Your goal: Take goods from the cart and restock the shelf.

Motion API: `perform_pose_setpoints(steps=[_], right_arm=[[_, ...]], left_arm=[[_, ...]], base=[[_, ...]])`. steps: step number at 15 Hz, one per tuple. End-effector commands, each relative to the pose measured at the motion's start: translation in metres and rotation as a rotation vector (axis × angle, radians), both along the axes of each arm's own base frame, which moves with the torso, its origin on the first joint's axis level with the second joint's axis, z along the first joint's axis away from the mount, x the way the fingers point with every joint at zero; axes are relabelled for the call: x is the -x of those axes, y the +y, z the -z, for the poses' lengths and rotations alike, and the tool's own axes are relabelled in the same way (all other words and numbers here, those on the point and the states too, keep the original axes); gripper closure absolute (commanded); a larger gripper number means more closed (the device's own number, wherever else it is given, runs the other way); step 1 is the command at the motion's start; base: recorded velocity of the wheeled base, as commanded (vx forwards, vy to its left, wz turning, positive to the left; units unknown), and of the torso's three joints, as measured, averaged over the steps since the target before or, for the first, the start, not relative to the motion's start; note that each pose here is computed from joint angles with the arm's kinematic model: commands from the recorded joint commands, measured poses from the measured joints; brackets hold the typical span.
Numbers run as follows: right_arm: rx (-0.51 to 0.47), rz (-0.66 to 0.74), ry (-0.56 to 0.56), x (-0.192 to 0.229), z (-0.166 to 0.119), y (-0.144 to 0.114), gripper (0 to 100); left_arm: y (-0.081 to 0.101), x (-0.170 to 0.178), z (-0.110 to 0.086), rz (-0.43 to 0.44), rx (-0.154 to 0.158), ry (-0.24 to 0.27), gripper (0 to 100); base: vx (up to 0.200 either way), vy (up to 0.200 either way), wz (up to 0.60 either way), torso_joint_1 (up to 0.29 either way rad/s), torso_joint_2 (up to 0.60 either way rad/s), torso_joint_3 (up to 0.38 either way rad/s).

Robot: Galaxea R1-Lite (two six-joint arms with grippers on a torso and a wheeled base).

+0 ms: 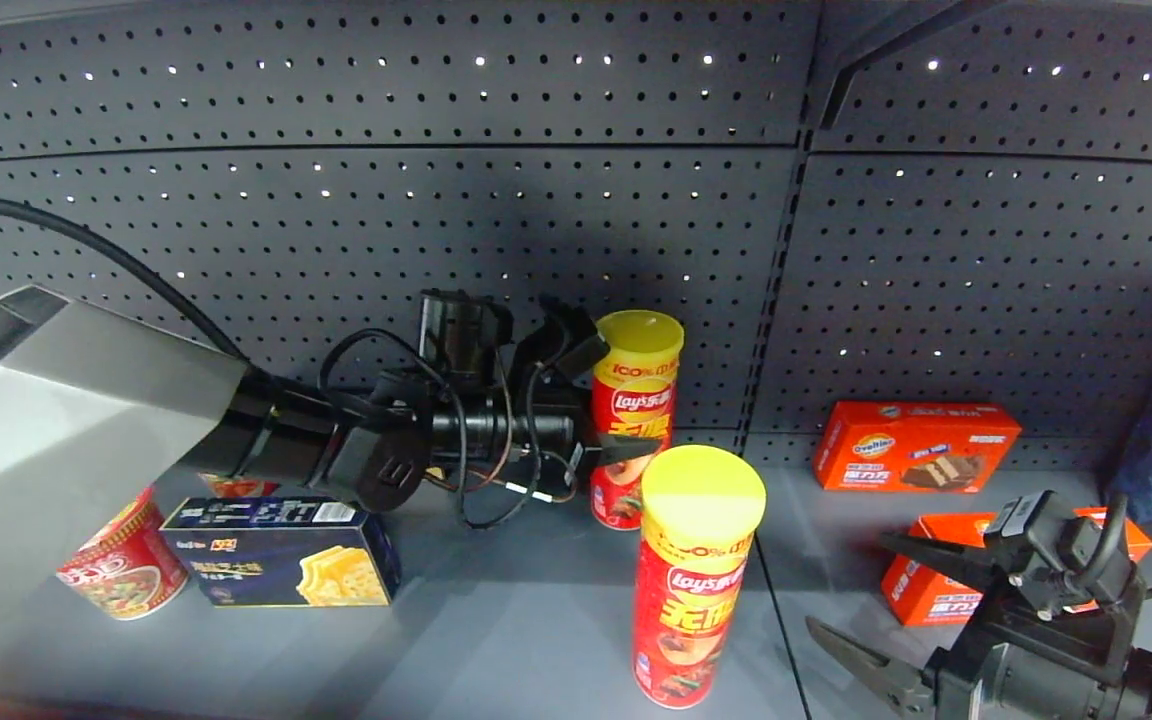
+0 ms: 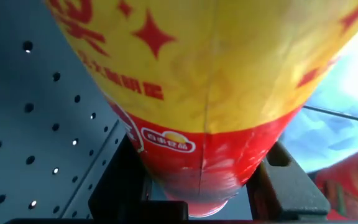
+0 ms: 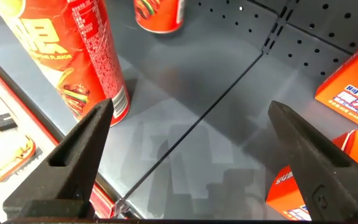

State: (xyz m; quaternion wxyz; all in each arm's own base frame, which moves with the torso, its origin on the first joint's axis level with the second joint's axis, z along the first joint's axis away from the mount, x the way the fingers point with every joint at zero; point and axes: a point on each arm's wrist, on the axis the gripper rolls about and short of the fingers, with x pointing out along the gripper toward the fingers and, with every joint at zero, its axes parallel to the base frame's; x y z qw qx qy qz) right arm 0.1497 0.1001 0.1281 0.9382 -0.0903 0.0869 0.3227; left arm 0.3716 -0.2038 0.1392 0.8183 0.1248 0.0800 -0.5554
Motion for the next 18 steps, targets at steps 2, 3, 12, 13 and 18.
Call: perform_pose_setpoints(steps=[2, 3, 12, 13, 18], right_arm=[[0.004, 0.001, 0.005, 0.0, 0.001, 0.0, 0], [0.002, 0.001, 0.008, 0.0, 0.002, 0.0, 0], [0.001, -0.009, 0.034, -0.003, 0.005, 0.002, 0], [0.001, -0.007, 0.038, -0.003, 0.006, 0.002, 0], [0.004, -0.008, 0.037, -0.001, 0.006, 0.001, 0]], left_arm=[[-0.01, -0.009, 0.01, 0.013, -0.005, 0.003, 100], [-0.012, -0.011, 0.011, 0.014, -0.004, 0.001, 100], [-0.023, -0.024, 0.018, 0.022, 0.004, -0.012, 100], [-0.023, -0.024, 0.018, 0.022, 0.004, -0.012, 100], [-0.021, -0.014, 0.017, 0.027, -0.002, -0.007, 0]], base=[[0.0, 0.0, 0.0, 0.0, 0.0, 0.0], [0.0, 0.0, 0.0, 0.0, 0.0, 0.0], [0.0, 0.0, 0.0, 0.0, 0.0, 0.0], [0.0, 0.0, 0.0, 0.0, 0.0, 0.0], [0.0, 0.0, 0.0, 0.0, 0.0, 0.0]])
